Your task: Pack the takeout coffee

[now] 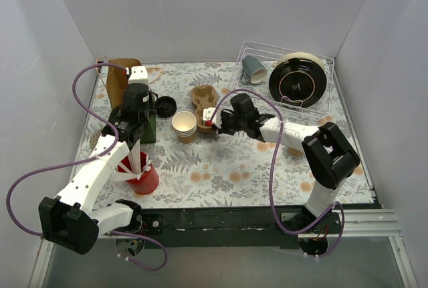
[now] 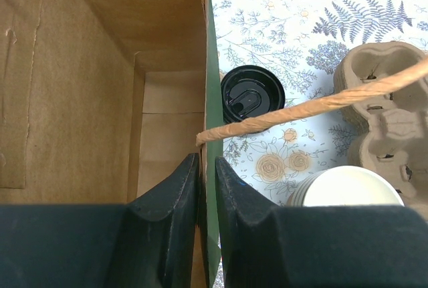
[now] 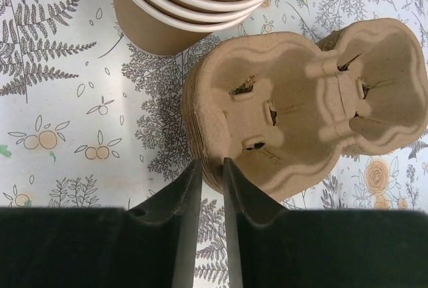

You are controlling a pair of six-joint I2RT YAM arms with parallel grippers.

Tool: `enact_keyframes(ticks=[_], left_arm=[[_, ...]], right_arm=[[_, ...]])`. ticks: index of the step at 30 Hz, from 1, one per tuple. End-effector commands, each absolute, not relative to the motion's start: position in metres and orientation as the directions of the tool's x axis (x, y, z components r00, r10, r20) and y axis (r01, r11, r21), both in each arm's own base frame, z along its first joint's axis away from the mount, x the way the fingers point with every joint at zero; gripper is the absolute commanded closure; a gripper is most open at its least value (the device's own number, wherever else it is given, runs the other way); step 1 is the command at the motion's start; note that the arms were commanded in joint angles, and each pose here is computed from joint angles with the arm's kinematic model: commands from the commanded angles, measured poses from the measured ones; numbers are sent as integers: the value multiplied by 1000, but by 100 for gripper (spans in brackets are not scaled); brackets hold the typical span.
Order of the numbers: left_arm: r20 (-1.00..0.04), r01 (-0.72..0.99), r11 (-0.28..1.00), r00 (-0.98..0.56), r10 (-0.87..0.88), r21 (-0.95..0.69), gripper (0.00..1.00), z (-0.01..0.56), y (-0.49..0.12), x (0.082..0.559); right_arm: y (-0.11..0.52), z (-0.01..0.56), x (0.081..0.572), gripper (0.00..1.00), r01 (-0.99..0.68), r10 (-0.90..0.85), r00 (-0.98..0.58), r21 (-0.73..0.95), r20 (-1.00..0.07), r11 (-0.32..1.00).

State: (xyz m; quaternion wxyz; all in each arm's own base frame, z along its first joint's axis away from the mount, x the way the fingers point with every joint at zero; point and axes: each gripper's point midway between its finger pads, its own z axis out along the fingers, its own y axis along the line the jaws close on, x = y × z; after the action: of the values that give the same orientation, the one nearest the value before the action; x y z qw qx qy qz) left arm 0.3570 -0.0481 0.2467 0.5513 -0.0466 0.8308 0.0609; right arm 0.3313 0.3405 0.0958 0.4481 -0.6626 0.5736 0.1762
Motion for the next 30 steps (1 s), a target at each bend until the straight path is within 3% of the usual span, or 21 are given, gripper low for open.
enact_keyframes(ticks=[1, 6, 11, 30], left_arm=[[-921, -151, 987, -390, -9, 55, 84, 244, -46, 356], [-920, -151, 987, -393, -7, 57, 84, 243, -47, 357], [-919, -152, 987, -395, -7, 58, 84, 242, -46, 357], [-918, -148, 988, -396, -11, 52, 84, 242, -48, 357]], right_arm=[[352, 105, 336, 71, -910, -573, 321, -414, -754, 34], [352, 102, 337, 76, -909, -580, 319, -415, -749, 36], [349, 100, 343, 99, -903, -596, 316, -427, -738, 50], [364, 148, 353, 99, -890, -497, 294, -423, -816, 169]])
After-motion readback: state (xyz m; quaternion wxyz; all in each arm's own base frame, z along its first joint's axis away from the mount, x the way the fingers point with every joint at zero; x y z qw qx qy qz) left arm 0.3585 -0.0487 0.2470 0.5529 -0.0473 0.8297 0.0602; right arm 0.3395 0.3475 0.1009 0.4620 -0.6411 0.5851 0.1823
